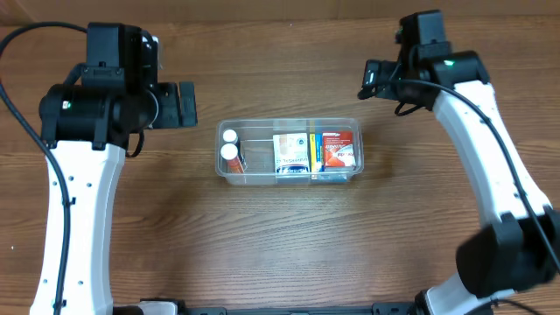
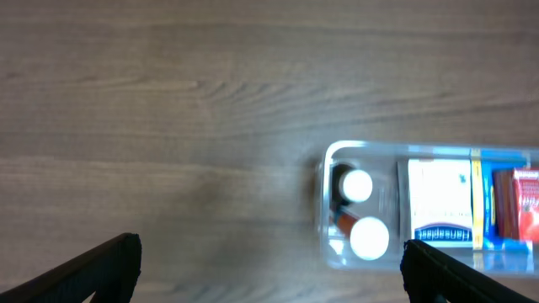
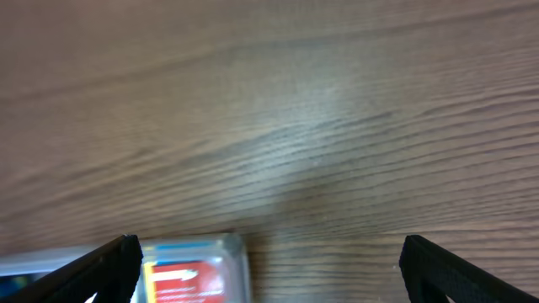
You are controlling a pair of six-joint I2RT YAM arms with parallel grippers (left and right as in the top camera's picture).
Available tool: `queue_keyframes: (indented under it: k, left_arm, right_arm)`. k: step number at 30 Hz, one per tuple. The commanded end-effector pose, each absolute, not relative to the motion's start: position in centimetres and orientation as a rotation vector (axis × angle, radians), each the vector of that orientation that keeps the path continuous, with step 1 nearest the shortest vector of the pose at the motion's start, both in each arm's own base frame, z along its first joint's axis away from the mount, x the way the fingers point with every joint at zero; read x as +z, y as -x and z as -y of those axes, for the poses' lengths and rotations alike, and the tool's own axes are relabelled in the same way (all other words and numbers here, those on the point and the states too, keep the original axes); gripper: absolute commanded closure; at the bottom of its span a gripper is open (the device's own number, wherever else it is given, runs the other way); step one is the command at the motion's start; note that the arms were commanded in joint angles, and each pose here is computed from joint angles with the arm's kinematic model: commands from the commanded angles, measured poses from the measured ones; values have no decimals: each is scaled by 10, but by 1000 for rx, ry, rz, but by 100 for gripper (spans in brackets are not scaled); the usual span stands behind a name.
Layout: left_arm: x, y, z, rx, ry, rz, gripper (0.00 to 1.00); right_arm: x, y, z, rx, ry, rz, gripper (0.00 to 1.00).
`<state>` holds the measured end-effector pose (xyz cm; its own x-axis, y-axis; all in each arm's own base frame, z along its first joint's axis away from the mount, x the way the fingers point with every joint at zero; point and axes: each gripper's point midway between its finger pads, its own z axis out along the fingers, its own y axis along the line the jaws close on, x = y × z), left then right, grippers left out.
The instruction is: Pack container
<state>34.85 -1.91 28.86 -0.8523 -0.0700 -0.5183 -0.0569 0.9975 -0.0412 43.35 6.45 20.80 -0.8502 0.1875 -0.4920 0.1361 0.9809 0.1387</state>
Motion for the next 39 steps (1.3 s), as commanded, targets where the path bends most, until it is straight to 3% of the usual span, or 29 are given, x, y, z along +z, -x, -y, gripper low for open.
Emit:
queue_keyframes:
  k: [1, 7, 11, 18, 39]
  left_arm:
    - [323, -317, 16, -27, 35, -2483, 0]
    - [331, -251, 12, -47, 31, -2304, 0]
    - [319, -200, 6, -72, 105, -2181, 0]
    - [289, -161, 1, -79, 165, -2216, 0]
    - [266, -142, 0, -61, 170, -2339, 0]
  right_arm:
    - [274, -408, -63, 206, -255, -2438, 0]
    - [280, -345, -48, 207, -293, -2361, 0]
    - [251, -291, -39, 218, -288, -2321, 0]
    - [207, -219, -28, 201, -293, -2383, 0]
    - [203, -208, -22, 149, -242, -2400, 0]
